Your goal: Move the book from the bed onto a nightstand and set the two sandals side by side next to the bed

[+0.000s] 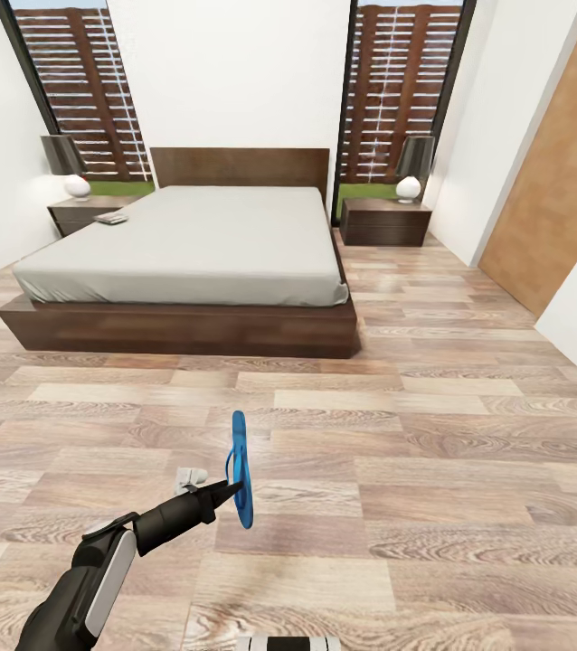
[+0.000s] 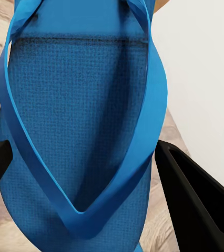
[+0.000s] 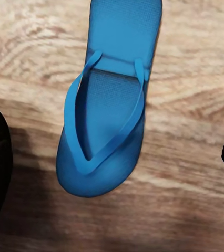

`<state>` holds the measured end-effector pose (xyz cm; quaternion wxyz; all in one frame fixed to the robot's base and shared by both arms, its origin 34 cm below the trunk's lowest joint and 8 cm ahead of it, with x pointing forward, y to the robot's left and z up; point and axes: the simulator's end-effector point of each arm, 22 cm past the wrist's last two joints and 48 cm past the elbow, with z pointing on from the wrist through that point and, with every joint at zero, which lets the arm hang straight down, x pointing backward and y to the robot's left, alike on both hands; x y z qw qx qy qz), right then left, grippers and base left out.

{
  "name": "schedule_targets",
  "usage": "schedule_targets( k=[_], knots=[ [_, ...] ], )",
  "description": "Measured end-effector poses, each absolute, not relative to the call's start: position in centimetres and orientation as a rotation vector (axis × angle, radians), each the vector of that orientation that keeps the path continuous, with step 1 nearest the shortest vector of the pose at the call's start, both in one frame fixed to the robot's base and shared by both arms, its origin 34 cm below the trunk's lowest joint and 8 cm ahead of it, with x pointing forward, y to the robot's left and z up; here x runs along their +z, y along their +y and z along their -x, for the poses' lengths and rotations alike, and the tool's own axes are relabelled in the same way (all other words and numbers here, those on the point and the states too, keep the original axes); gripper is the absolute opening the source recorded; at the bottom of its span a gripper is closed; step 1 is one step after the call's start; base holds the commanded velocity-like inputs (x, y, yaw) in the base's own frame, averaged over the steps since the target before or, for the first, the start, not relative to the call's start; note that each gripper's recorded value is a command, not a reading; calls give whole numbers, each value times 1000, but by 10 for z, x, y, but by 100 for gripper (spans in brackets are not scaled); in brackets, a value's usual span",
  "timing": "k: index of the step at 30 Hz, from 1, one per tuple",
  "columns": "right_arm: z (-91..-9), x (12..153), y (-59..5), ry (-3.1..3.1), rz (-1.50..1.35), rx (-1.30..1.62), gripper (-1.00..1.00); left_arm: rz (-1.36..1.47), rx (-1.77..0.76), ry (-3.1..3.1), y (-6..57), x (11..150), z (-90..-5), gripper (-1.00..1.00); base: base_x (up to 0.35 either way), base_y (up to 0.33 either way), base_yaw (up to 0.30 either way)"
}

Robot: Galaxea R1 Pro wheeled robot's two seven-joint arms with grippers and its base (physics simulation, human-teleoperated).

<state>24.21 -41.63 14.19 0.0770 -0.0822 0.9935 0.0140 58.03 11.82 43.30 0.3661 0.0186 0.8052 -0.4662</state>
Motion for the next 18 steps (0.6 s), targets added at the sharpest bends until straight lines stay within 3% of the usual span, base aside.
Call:
schedule_targets(
  k=[18],
  knots=[
    [-219,131,-417,3040,249,50,100,-10,-1213,2127,118,399,-574,-100,0,0,0]
  ],
)
